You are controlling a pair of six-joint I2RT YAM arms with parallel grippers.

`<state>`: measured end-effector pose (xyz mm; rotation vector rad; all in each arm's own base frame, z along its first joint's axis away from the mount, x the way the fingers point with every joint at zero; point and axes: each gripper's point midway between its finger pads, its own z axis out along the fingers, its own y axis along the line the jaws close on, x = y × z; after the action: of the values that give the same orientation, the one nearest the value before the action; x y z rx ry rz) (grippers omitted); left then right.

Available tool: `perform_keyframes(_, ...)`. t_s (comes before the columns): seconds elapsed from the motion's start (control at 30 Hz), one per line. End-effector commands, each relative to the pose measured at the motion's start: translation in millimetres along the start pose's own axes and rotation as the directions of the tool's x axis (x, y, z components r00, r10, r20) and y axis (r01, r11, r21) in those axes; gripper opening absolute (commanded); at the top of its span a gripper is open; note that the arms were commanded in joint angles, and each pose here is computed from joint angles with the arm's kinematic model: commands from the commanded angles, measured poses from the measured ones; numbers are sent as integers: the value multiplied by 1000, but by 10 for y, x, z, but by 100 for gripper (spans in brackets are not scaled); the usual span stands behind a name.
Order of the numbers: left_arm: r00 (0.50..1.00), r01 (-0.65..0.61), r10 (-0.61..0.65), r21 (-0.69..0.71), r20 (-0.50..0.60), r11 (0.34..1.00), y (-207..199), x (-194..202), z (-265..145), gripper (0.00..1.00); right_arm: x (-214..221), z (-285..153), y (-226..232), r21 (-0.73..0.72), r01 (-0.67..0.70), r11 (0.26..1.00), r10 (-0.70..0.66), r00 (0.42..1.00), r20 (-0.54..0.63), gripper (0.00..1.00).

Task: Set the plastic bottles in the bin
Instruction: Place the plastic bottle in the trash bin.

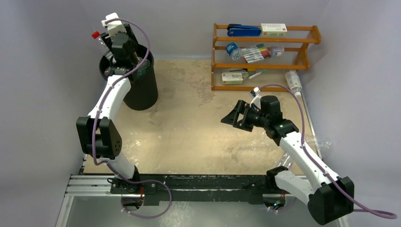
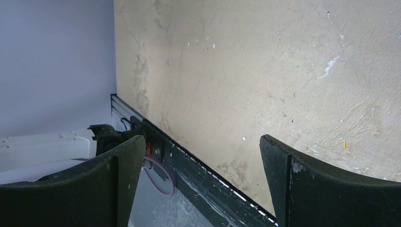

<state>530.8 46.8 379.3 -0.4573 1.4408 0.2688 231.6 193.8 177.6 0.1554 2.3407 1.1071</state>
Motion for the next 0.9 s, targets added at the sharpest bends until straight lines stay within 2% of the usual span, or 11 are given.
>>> perform_keyframes(0.0, 1000, -3, 3, 29, 5, 1000, -65, -43, 27, 48, -20, -56, 128, -56, 40, 998, -39, 999, 18, 93)
perform_keyframes(0.43, 981, 153, -156, 29, 114, 988, -129, -395, 84, 46, 40, -68, 68, -43, 27, 999, -26, 1000, 17, 93)
perform_keyframes(0.73, 973, 192, -193, 21, 125, 981, -160, -281, 175, 46, 54, -8, 12, -33, 26, 999, -26, 1000, 3, 93)
perform_keyframes(0.87, 979, 181, -180, -2, 96, 984, -111, 0, 179, 47, 68, 5, -2, -36, 25, 999, -25, 1000, -1, 93)
